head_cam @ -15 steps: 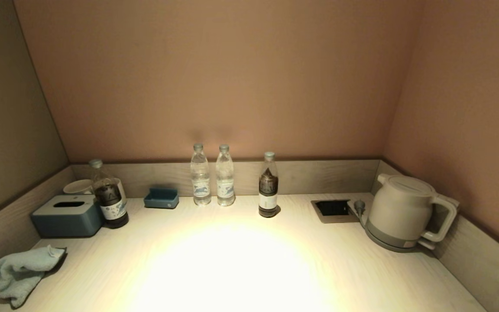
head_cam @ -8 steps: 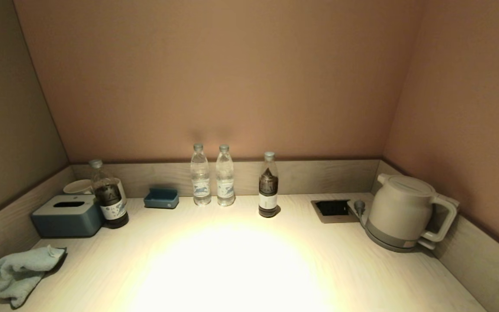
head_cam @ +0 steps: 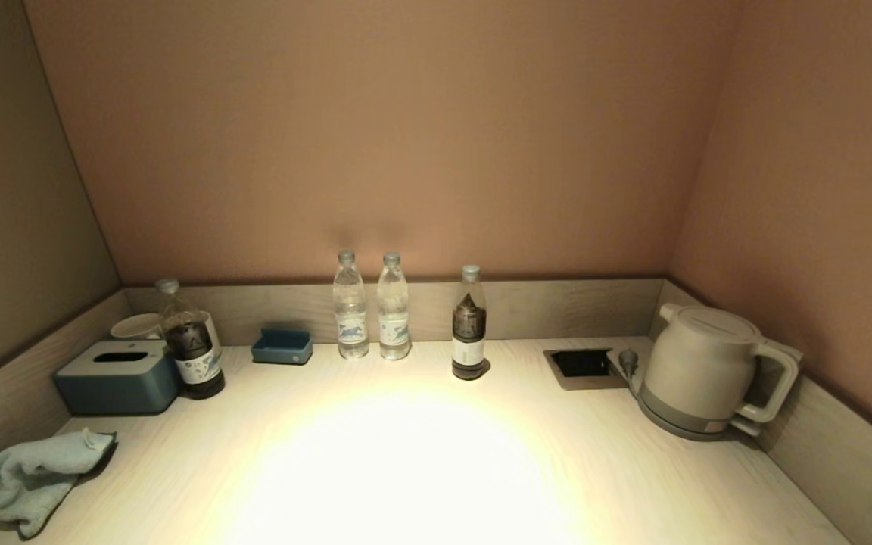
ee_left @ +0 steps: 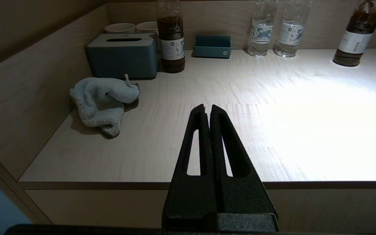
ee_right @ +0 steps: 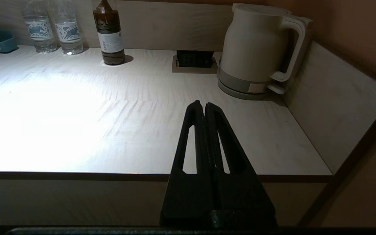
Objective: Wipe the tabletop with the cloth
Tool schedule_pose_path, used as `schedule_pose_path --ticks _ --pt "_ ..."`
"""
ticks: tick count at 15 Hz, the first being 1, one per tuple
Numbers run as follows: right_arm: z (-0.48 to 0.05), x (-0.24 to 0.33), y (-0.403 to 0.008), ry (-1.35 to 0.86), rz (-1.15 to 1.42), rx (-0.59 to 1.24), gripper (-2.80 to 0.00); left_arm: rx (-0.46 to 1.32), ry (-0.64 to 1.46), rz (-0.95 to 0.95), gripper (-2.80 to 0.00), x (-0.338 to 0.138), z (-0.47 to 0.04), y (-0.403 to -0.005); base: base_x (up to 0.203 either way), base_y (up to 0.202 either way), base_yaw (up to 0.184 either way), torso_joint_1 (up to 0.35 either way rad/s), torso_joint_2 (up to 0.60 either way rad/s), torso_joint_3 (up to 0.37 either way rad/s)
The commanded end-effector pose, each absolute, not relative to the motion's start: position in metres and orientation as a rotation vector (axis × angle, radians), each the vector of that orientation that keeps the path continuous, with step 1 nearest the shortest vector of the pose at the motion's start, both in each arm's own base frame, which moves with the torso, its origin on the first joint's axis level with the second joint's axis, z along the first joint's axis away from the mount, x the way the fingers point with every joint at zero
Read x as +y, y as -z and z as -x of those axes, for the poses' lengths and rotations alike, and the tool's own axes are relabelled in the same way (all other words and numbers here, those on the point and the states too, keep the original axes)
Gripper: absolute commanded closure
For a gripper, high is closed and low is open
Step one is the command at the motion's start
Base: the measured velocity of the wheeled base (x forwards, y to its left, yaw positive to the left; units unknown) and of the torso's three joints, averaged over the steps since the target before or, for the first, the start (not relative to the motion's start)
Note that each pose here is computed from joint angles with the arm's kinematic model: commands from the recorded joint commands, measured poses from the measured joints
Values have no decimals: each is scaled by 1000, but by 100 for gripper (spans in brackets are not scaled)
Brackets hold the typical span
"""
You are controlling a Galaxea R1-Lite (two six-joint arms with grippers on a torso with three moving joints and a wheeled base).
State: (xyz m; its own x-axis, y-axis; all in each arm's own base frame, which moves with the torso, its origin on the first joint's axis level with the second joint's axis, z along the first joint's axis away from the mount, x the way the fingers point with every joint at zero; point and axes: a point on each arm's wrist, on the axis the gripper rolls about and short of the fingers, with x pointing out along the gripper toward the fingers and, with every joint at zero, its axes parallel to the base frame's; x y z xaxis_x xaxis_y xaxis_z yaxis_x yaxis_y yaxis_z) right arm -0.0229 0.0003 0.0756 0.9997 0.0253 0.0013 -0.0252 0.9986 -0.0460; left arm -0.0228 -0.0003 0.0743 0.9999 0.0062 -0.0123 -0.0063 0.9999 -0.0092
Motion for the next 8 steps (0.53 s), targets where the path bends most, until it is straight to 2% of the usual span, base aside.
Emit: schedule_pose_path --ticks 1,8 --pt "23 0 -76 -26 46 -2 0 12 -6 11 0 0 23 -74 0 0 0 0 0 0" --pt "23 0 -75 -26 43 1 0 12 -6 11 0 0 23 -74 0 0 0 0 0 0"
